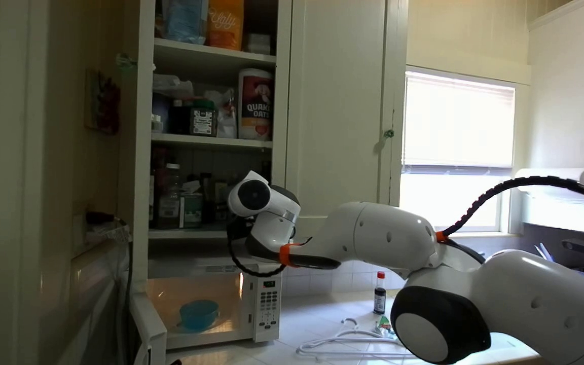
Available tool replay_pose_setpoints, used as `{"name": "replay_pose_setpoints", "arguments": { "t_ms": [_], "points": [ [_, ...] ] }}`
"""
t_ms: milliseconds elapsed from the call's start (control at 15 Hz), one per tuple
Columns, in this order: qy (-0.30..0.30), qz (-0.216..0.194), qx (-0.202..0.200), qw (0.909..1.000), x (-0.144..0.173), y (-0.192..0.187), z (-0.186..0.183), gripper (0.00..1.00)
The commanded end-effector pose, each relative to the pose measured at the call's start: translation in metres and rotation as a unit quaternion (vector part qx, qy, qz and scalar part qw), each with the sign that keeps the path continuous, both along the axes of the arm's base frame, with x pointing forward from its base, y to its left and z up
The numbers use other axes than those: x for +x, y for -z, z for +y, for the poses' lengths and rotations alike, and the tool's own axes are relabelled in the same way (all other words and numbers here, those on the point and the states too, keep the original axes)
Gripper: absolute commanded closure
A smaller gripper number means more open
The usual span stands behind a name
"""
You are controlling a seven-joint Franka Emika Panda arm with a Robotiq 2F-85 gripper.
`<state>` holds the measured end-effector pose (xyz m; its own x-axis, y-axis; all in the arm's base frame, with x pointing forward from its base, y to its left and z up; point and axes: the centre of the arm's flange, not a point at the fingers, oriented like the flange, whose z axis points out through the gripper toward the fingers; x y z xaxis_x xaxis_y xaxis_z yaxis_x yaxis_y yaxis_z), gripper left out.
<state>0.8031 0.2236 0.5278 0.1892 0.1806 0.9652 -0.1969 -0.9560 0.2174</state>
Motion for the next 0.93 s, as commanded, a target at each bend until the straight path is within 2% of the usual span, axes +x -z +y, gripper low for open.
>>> {"name": "replay_pose_setpoints", "arguments": {
  "t_ms": [0,400,600,667,867],
  "points": [
    [-0.010,0.015,0.007,0.9998,0.050,-0.009,0.008,0.00],
    [-0.004,0.012,0.011,0.9999,0.045,-0.012,0.010,0.00],
    [0.033,-0.019,-0.010,0.9992,0.032,-0.021,0.025,0.00],
    [0.062,-0.039,-0.011,0.9973,0.026,-0.024,0.030,0.00],
    [0.108,-0.059,0.016,0.9922,0.020,-0.031,0.043,0.00]
  ]
}}
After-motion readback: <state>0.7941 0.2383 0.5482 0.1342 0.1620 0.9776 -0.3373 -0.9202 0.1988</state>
